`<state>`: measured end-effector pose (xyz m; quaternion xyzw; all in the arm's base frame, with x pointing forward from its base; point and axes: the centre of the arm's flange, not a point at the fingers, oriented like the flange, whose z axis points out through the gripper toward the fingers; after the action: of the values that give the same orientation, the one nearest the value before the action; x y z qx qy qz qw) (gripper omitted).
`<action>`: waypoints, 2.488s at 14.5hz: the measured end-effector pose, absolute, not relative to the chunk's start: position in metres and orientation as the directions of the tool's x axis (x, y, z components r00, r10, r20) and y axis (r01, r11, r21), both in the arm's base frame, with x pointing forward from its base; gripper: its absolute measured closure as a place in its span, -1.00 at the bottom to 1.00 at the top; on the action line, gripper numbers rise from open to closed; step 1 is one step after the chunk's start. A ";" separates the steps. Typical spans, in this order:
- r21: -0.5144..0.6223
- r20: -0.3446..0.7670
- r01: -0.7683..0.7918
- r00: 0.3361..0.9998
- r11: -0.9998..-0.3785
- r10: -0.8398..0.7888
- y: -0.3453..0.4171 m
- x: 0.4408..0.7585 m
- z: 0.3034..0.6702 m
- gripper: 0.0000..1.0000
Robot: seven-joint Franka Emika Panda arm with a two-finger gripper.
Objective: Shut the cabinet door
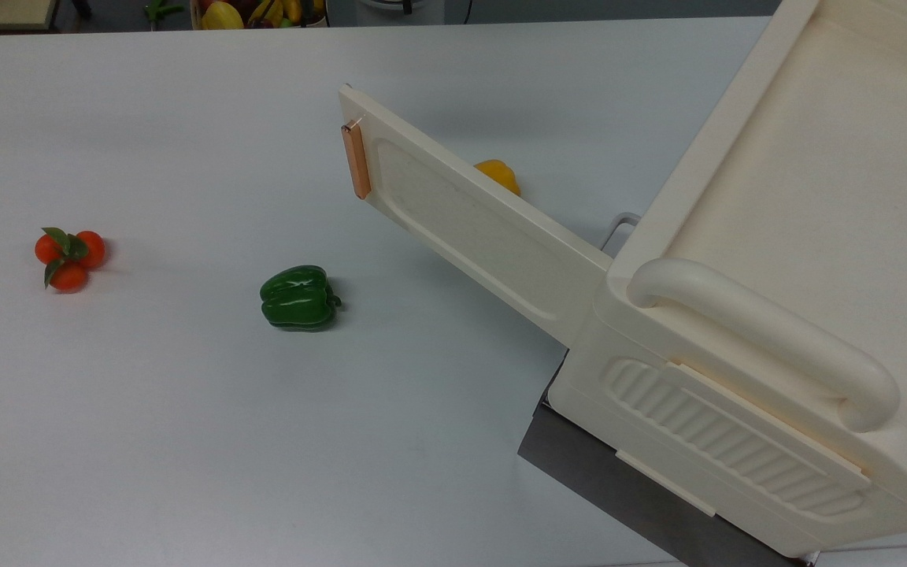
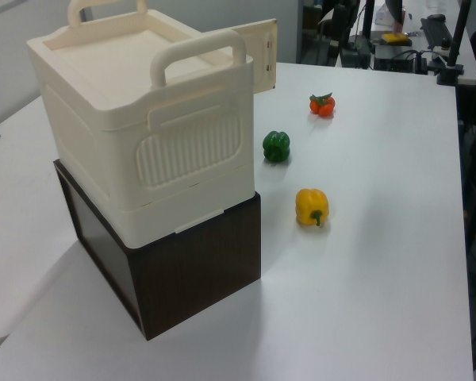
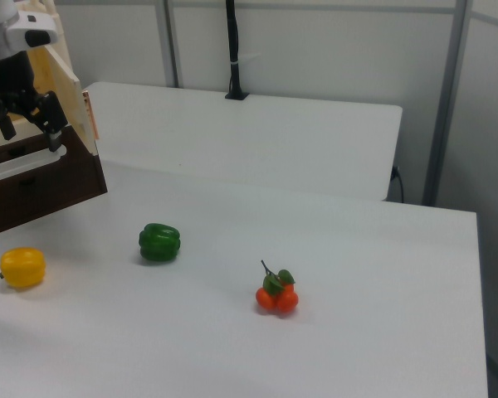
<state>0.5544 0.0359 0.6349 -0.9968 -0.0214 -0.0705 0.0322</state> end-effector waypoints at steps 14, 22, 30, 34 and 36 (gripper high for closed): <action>-0.060 0.141 0.055 0.989 -0.997 0.046 0.036 0.554 0.634 -0.90; -0.142 0.180 0.059 0.983 -0.988 0.033 0.041 0.561 0.634 0.98; -0.470 0.434 -0.235 0.778 -0.851 -0.454 -0.048 0.613 0.650 0.98; -0.637 0.453 -0.279 0.619 -0.719 -0.641 -0.068 0.641 0.631 0.98; -0.639 0.447 -0.284 0.619 -0.715 -0.645 -0.055 0.655 0.610 0.98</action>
<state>0.6547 -0.0545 0.6096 -0.8603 0.2701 -0.3425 0.2637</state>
